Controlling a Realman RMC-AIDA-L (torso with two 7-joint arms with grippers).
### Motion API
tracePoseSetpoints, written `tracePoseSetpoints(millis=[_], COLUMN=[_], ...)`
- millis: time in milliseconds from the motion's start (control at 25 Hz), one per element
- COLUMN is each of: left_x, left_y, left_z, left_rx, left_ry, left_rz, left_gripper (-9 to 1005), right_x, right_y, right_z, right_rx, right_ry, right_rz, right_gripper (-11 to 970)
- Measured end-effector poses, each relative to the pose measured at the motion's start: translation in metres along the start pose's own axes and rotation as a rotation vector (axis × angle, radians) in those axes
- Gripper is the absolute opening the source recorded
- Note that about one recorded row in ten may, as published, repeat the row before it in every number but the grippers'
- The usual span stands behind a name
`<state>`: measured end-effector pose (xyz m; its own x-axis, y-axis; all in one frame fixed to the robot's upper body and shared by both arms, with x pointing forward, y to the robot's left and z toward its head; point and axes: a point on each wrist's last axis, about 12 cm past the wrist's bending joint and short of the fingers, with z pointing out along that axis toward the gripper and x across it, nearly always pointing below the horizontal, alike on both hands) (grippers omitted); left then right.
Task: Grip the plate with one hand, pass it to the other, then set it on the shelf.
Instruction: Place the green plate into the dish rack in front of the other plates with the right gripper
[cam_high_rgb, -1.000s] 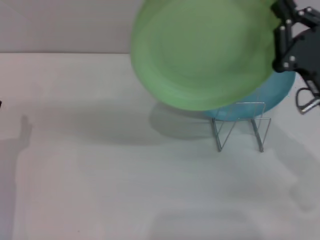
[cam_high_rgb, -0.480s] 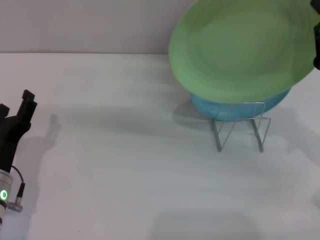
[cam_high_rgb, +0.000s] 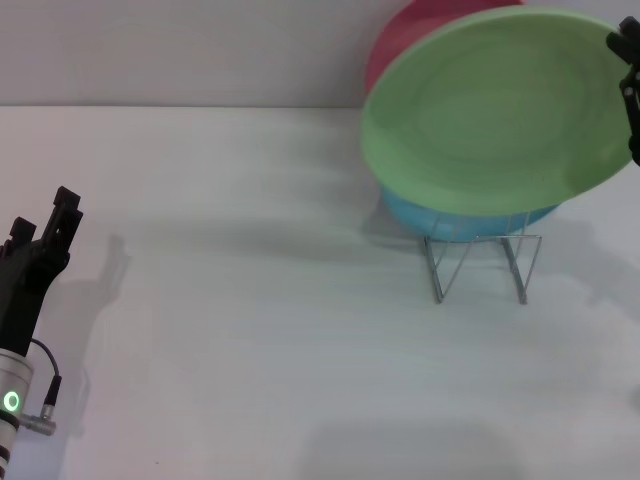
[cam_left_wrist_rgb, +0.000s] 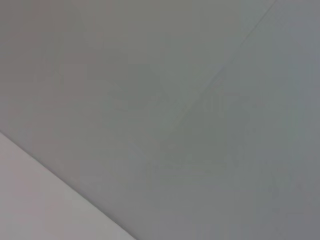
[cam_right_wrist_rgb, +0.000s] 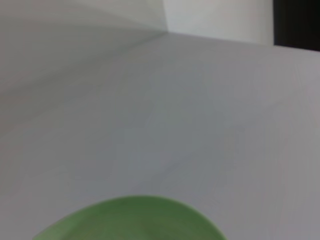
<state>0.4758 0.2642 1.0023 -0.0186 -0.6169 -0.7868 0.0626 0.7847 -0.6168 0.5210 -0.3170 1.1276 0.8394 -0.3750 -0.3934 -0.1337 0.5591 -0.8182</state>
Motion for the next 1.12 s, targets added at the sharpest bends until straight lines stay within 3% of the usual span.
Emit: tracePoseSetpoints(millis=[1120], left_x=[0.006], left_y=[-0.013], left_z=[0.000], left_rx=[0.024], left_ry=[0.005], left_rz=[-0.041], left_gripper=[865], right_x=[0.017], right_y=[-0.010], right_z=[-0.014], right_rx=[-0.220], right_ry=[0.104], right_rz=[-0.085], right_gripper=[18])
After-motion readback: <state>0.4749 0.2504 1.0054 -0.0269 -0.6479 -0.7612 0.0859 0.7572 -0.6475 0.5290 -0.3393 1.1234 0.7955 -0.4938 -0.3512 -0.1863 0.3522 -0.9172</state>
